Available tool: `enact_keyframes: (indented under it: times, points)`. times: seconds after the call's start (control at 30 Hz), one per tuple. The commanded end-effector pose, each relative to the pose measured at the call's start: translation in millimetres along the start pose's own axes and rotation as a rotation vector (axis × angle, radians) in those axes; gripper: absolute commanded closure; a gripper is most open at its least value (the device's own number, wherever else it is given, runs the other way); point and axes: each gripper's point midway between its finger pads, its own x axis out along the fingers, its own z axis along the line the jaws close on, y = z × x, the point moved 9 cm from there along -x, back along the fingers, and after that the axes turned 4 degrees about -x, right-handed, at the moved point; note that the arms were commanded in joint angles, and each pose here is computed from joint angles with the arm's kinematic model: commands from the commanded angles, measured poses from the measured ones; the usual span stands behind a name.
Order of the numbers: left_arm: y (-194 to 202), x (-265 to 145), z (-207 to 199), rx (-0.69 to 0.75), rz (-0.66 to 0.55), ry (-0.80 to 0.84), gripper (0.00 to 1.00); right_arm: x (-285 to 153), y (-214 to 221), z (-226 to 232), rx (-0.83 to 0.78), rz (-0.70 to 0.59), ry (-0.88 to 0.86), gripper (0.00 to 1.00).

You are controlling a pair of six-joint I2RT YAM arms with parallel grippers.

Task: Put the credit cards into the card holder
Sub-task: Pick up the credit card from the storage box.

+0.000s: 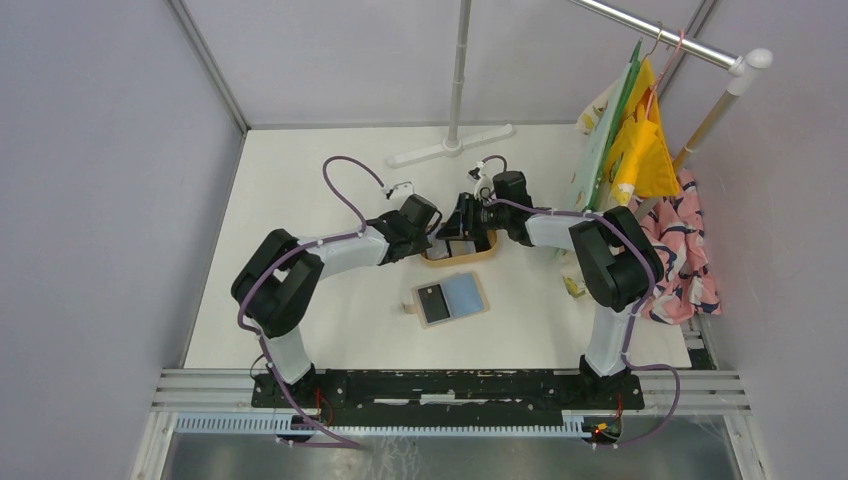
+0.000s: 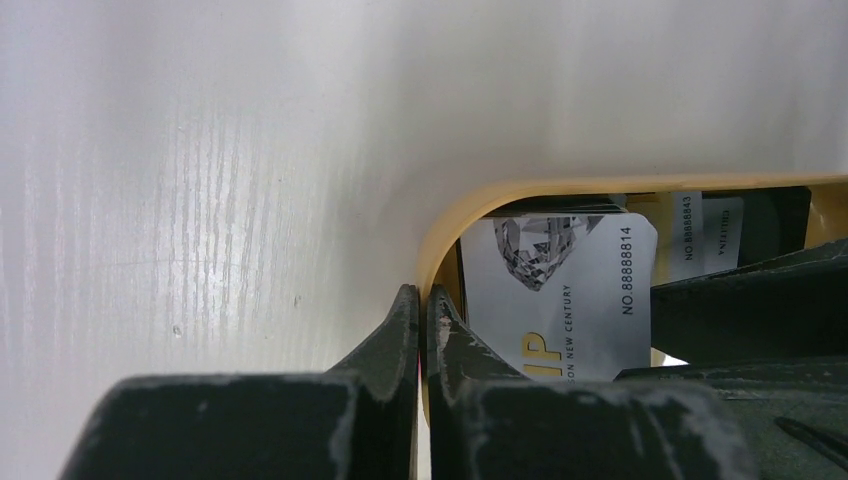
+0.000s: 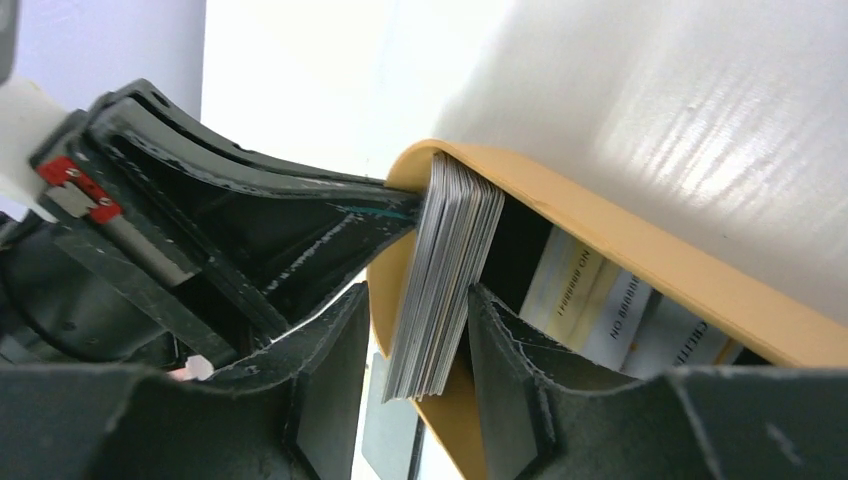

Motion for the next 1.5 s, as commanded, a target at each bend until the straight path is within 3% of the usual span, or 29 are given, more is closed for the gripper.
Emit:
enact_keyframes:
  times: [0.0, 0.2, 1.03, 1.13, 1.27, 1.47]
  points:
    - [-4.5, -6.1, -19.4, -0.056, -0.013, 0.034, 0.98, -2.7, -16.4, 26.8, -0.064, -0.049, -0.134, 0.54]
    - [-5.1, -9.4, -21.6, -0.049, -0.023, 0.037, 0.98, 2.2, -11.9, 17.5, -0.054, -0.031, -0.085, 0.54]
    - [-2.5, -13.3, -34.0, -0.024, -0.024, 0.066, 0.98, 25.9, 7.6, 5.6, -0.067, 0.090, -0.050, 0.35]
    - [-2.1, -14.2, -35.1, -0.024, -0.025, 0.069, 0.98, 27.7, 9.8, 5.3, -0.057, 0.099, -0.068, 0.36]
    - [-3.0, -14.7, -33.7, -0.022, -0.032, 0.055, 0.98, 24.4, 4.9, 16.2, -0.055, 0.081, -0.141, 0.46]
    - [-4.0, -14.4, -32.2, -0.013, -0.040, 0.034, 0.98, 16.2, -3.2, 33.4, -0.097, 0.041, -0.239, 0.49]
